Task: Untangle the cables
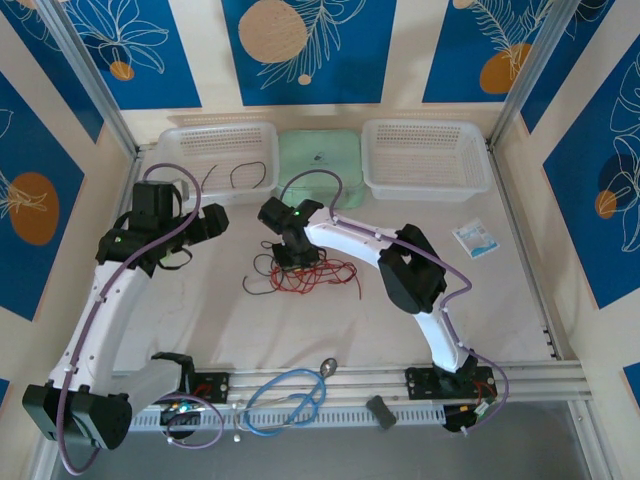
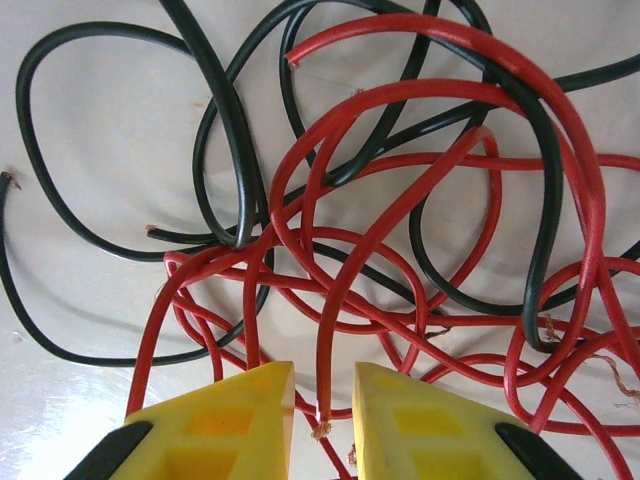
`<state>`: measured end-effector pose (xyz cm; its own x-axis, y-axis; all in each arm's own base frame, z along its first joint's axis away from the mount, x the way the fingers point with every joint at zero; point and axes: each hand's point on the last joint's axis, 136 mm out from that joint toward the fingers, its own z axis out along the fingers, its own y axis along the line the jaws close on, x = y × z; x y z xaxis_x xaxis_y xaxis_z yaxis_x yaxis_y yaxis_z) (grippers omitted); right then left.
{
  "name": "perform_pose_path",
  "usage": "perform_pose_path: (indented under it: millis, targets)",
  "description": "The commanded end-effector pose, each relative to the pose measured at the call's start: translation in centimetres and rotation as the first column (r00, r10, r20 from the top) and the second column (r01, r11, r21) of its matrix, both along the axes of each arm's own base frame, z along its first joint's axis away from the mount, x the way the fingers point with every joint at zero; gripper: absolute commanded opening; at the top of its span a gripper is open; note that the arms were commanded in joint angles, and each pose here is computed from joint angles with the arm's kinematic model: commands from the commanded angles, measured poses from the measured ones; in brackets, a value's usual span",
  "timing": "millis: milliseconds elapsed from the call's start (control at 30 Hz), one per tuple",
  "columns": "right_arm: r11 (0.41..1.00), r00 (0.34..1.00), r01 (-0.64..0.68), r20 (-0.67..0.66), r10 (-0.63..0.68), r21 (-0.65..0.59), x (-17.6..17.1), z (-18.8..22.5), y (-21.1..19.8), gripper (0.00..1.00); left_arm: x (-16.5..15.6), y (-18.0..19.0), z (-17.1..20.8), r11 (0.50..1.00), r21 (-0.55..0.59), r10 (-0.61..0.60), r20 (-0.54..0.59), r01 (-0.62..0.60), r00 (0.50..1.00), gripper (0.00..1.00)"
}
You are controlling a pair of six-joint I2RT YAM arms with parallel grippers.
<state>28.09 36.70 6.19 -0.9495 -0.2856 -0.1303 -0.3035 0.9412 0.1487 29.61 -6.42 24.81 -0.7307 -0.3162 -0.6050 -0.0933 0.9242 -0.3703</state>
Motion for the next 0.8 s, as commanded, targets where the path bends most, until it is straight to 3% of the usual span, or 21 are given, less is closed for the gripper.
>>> perform_pose_path:
  millis: [0, 167, 267, 433, 767]
  targets:
    - [1.0, 1.0, 0.008, -0.01, -0.008, 0.006, 0.3, -0.3, 0.2, 0.19, -0.7, -0.2, 0.2, 1.0, -0.001, -0.017, -0.002, 0.017, 1.0, 0.92]
    - [1.0, 1.0, 0.016, 0.002, -0.016, 0.01, 0.4, 0.3, 0.2, 0.0, -0.8, -0.2, 0.2, 1.0, 0.001, -0.019, -0.003, 0.019, 1.0, 0.92]
    - [1.0, 0.999, 0.021, 0.029, -0.022, 0.022, 0.5, 1.7, -0.1, 0.0, -0.9, -0.5, 0.0, 1.0, -0.011, -0.028, -0.005, 0.028, 1.0, 0.88]
    - [0.995, 0.991, 0.011, 0.13, -0.024, 0.096, 0.6, 7.5, -1.2, 0.0, -1.5, -2.0, -1.0, 0.996, -0.027, -0.089, 0.0, 0.089, 0.996, 0.81]
    - [0.945, 0.978, -0.028, 0.203, -0.041, 0.327, -0.8, 18.0, -3.6, 0.0, -2.7, -8.8, -6.1, 0.966, -0.032, -0.259, -0.028, 0.258, 0.965, 0.76]
